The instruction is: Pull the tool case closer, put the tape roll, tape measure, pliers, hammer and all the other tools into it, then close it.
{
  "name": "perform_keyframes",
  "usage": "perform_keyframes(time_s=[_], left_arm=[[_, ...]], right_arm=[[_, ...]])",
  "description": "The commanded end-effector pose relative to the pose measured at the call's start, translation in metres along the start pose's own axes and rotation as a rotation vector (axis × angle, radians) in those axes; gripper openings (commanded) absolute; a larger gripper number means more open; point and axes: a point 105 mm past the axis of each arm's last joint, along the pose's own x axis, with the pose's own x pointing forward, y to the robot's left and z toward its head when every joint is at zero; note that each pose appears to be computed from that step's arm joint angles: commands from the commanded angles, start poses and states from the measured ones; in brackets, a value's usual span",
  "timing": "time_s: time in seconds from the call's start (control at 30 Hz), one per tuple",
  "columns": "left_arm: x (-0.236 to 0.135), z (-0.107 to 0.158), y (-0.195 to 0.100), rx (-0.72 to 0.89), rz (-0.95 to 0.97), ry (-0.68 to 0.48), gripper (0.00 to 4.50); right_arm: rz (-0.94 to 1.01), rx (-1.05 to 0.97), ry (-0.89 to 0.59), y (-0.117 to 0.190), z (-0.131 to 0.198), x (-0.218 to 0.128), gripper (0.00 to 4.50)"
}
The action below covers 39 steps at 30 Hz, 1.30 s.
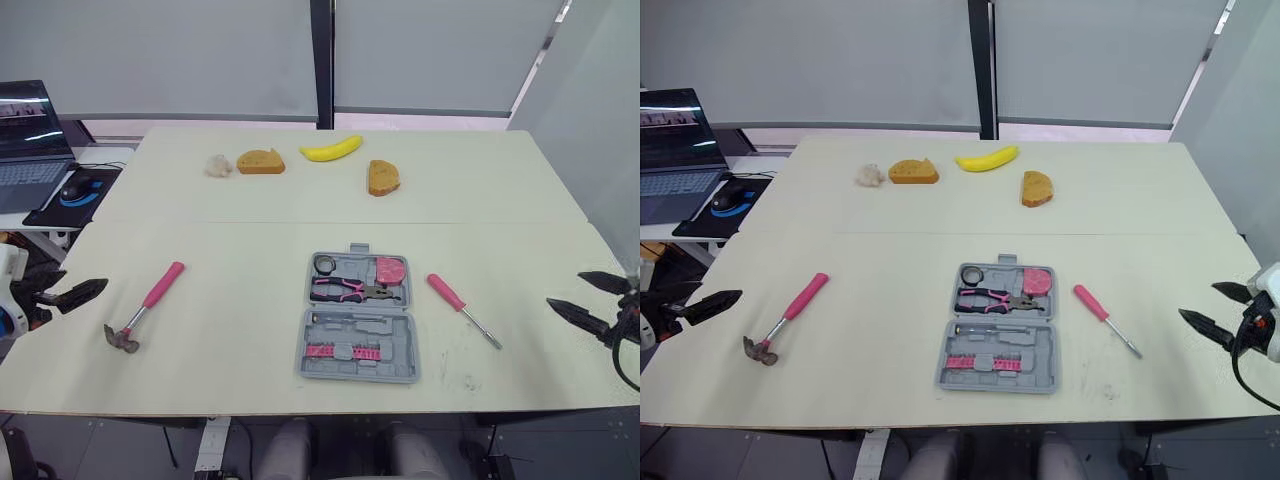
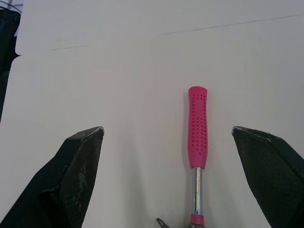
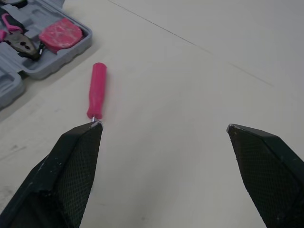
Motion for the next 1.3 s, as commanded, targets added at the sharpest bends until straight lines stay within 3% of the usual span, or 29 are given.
perform_keyframes(time_s=[0.03, 0.17, 0.33, 0.5, 0.63, 0.8, 0.93, 1.03, 1.1, 1.3], left_arm=[[-0.006, 0.015, 0.002, 0.029, 0.001, -0.035, 4.49], [-0.006, 0.017, 0.001, 0.036, 0.001, -0.039, 4.49], [-0.006, 0.023, 0.000, 0.055, 0.008, -0.057, 4.49], [0.005, 0.052, -0.013, 0.110, -0.012, -0.141, 4.49], [0.029, 0.097, -0.069, 0.207, -0.199, -0.256, 4.49], [0.048, 0.121, -0.152, 0.295, -0.457, -0.311, 4.49], [0.056, 0.119, -0.201, 0.358, -0.605, -0.304, 4.49], [0.057, 0.117, -0.219, 0.376, -0.675, -0.309, 4.49], [0.056, 0.114, -0.220, 0.369, -0.683, -0.303, 4.49], [0.048, 0.069, -0.189, 0.376, -0.620, -0.139, 4.49]], right_arm=[[0.084, 0.000, 0.003, 0.016, 0.015, -0.001, 4.50], [0.146, 0.027, 0.034, 0.029, 0.015, 0.001, 4.50], [0.106, 0.011, 0.024, 0.023, 0.017, 0.001, 4.50], [0.084, -0.010, 0.000, 0.024, 0.020, 0.004, 4.50], [0.107, -0.015, -0.007, 0.034, 0.021, 0.010, 4.50], [0.132, -0.020, -0.008, 0.047, 0.021, 0.017, 4.50], [0.142, -0.024, -0.011, 0.055, 0.021, 0.020, 4.50], [0.144, -0.029, -0.022, 0.061, 0.023, 0.021, 4.50], [0.146, -0.034, -0.028, 0.063, 0.025, 0.022, 4.50], [0.282, -0.148, -0.103, 0.092, 0.061, 0.040, 4.50]])
